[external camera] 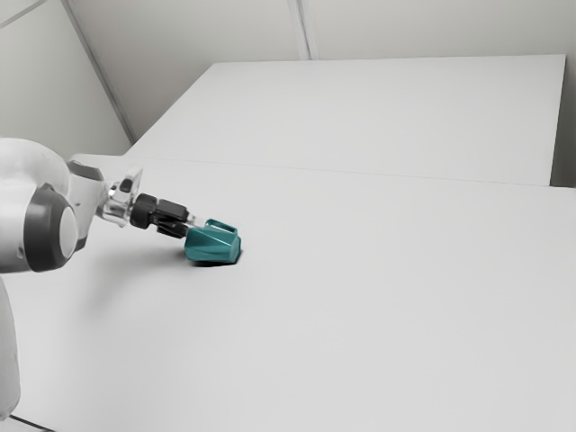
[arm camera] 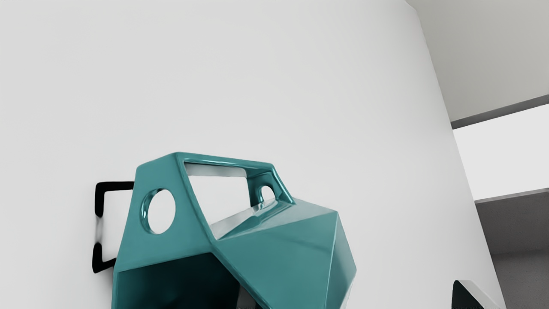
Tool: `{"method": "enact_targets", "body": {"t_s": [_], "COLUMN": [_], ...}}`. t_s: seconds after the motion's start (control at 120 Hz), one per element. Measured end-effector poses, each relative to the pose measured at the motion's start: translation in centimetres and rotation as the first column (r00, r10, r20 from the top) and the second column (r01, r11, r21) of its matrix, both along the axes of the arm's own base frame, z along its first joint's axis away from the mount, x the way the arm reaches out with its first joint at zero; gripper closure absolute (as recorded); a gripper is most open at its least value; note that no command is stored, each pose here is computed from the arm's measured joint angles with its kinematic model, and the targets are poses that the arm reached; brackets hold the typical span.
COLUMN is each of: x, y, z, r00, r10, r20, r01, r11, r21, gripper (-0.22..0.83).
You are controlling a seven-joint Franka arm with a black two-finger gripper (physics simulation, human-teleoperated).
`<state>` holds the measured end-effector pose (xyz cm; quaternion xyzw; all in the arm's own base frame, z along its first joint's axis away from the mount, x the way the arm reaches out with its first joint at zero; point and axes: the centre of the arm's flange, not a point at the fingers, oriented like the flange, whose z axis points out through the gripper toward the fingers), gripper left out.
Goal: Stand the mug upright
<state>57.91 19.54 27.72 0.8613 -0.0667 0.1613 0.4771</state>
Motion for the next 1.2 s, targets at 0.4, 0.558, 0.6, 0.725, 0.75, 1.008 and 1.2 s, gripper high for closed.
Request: {"method": "enact_targets", "body": {"t_s": [0.4,0.558,0.6,0.725,0.75,1.008,1.2], "x": [0.3,0.4,0.4,0.7,0.8,1.7,2.2], "y": [-1.1,-1.5,-1.7,-2.4,-2.6,-7.0,-9.9], "z": [0.3,0.4,0.6,1.6,2.1,10.3,12.3], "r00": [1.0,0.999,0.999,0.998,0.998,0.985,0.979], "r10": [-0.021,-0.026,-0.027,-0.034,-0.035,-0.12,-0.195], "r20": [0.019,0.025,0.028,0.048,0.056,0.126,0.058], "r01": [0.022,0.028,0.029,0.036,0.039,0.115,0.175], "r11": [0.999,0.998,0.998,0.998,0.998,0.992,0.951], "r21": [-0.036,-0.049,-0.052,-0.057,-0.057,0.042,0.254], "gripper": [0.64,0.72,0.73,0.76,0.76,0.79,0.79]}}
